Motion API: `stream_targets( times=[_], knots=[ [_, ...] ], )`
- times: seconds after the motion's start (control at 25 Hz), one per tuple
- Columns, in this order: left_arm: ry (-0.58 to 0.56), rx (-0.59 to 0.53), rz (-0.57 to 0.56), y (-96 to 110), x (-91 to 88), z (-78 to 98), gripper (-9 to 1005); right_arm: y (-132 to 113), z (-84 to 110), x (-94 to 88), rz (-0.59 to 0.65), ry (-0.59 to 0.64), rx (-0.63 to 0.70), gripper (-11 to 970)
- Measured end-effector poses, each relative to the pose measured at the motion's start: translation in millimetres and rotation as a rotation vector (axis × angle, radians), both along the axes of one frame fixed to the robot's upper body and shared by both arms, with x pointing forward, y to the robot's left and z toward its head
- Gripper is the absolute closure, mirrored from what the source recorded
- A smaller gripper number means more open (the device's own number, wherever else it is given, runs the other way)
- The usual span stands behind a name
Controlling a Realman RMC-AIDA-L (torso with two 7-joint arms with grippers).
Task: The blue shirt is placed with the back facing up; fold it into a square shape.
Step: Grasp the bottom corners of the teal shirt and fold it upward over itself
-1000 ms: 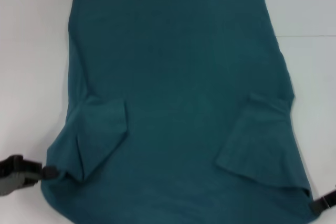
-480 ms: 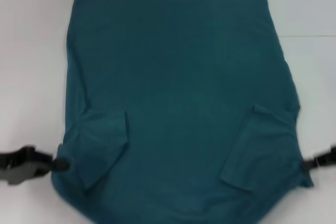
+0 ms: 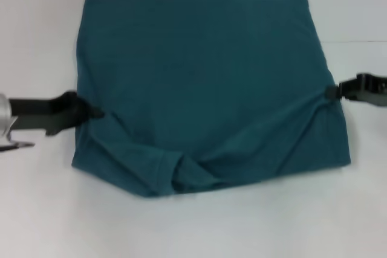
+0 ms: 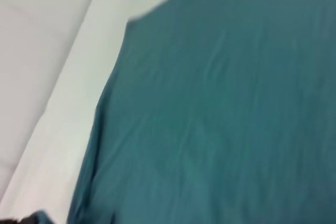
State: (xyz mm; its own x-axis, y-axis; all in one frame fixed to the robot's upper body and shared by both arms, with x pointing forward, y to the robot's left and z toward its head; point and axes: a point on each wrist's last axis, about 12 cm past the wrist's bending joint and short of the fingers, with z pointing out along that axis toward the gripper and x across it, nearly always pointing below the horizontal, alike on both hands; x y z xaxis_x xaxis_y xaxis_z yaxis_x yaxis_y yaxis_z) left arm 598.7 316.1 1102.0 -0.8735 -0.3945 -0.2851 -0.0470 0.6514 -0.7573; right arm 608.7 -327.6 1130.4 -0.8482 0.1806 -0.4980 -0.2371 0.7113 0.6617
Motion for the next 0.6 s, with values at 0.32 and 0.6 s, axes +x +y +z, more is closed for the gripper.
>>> stream_targets(
  times=[0.32,0.6],
  knots=[
    [-0.122,0.078,0.139,-15,37.1,8.6,945,13,6.9,36.8,-0.146,-0.122,-0.072,904],
    [-0.173,0.186,0.170,-34,56.3,6.4,944,32,5.2,61.3,-0.206,-0.187,-0.188,904]
  ],
)
